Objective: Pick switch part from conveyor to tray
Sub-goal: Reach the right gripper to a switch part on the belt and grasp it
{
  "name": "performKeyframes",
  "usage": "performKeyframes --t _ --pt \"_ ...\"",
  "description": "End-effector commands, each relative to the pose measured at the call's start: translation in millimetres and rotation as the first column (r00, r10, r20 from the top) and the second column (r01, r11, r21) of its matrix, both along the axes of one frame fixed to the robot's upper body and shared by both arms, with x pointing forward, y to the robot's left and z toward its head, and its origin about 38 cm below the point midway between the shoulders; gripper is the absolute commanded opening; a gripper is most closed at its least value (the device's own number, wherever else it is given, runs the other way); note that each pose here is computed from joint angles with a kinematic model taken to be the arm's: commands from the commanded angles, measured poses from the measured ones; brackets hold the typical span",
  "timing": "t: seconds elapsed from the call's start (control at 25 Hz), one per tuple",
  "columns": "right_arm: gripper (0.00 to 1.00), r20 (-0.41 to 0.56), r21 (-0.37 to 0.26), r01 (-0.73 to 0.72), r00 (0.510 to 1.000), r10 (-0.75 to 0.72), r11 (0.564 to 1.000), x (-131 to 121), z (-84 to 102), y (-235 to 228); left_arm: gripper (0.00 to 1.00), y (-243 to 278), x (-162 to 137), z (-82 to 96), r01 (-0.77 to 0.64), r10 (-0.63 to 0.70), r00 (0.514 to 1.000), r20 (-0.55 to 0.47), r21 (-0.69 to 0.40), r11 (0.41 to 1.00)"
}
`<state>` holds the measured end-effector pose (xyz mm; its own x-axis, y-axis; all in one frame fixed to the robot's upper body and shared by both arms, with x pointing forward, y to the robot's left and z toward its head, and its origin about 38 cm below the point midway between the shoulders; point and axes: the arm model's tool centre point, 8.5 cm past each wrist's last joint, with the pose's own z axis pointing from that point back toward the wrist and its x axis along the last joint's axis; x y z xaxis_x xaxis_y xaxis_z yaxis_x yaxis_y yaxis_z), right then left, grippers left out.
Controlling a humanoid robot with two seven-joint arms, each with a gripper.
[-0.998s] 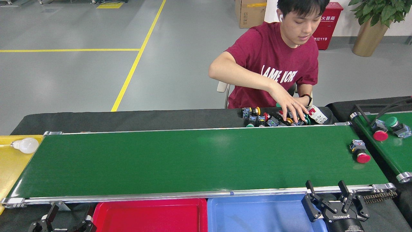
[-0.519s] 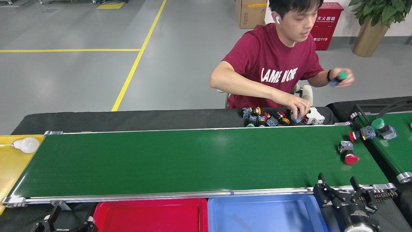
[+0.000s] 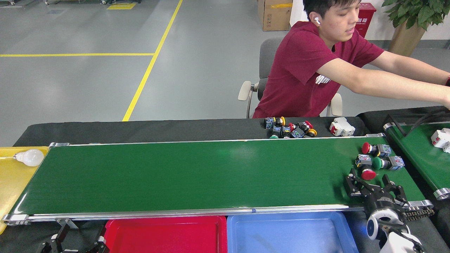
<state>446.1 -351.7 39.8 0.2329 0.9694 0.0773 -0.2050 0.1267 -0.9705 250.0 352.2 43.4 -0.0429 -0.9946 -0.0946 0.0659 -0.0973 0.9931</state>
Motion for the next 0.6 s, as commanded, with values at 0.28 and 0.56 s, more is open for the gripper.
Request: performKeyframes --t 0.28,0.56 --pt "0.27 -0.057 -0.052 -0.159 0.986 0.156 0.986 6 -9.7 43 1.00 2 4 6.6 0.007 -0.007 1.000 0.018 0.015 1.000" --pt "0.03 -0.015 -0.045 -0.233 0.973 0.232 0.971 6 0.1 51 1.00 3 4 7.3 0.006 -0.007 1.000 0.020 0.017 1.000"
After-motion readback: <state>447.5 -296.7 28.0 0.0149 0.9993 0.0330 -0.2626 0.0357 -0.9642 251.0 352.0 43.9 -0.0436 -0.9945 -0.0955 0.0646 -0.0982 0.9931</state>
